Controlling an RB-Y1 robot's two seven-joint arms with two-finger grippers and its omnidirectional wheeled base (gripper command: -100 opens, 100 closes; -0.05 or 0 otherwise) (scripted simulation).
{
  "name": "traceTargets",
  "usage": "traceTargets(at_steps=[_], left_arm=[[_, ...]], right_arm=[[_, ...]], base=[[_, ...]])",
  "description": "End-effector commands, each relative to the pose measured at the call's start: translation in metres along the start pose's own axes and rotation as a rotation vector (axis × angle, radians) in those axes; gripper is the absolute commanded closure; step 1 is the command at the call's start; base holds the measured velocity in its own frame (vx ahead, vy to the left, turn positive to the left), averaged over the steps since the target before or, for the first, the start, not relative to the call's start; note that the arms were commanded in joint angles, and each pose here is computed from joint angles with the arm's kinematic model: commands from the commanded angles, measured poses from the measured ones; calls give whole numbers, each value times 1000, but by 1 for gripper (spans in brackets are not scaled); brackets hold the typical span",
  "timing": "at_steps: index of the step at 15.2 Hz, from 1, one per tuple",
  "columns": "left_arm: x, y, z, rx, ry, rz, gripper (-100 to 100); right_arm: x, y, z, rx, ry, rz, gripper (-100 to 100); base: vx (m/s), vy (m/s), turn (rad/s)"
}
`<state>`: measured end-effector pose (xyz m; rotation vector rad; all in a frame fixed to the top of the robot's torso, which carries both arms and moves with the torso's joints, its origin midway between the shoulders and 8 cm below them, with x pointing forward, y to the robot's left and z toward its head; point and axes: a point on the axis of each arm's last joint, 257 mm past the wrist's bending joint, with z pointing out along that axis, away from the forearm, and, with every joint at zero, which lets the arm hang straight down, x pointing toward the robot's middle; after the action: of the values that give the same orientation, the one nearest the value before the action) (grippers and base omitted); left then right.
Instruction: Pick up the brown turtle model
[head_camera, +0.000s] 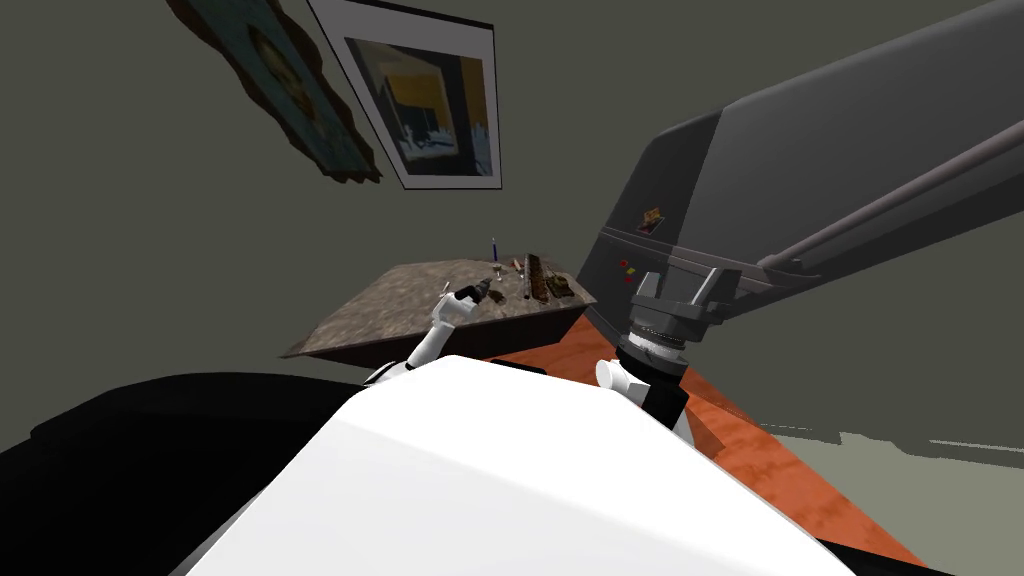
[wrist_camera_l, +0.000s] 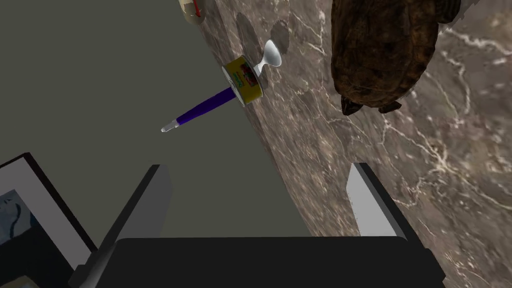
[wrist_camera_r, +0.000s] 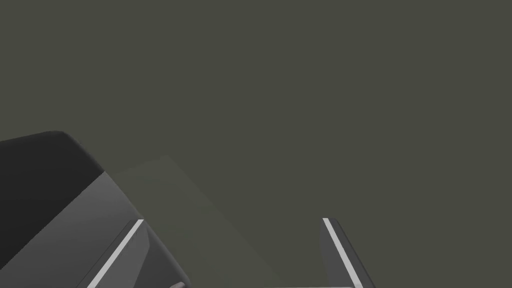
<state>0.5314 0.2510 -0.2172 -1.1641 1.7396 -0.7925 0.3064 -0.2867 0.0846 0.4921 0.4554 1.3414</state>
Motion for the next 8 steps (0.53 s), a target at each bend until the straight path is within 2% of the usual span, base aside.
traceTargets(at_steps=[1,4,5,6,7,8], left_arm=[[1,8,2,-38,3,2,-100],[2,25,8,-114,10,8,-100],[3,26,7,-119,10,8,-100],[4,36,9,-157,13,10,-100],[4,36,9,-157,13,10,-100],[5,45,10,-193,17,12,-100]], right_arm=[[0,0,0,0,0,0,0],[0,0,0,0,0,0,0],[0,0,0,0,0,0,0],[0,0,0,0,0,0,0],[0,0,0,0,0,0,0],[0,0,0,0,0,0,0]], base=[[7,1,-82],[10,2,-101],[13,3,-62],[13,2,-59],[12,0,-67],[14,-2,-82]])
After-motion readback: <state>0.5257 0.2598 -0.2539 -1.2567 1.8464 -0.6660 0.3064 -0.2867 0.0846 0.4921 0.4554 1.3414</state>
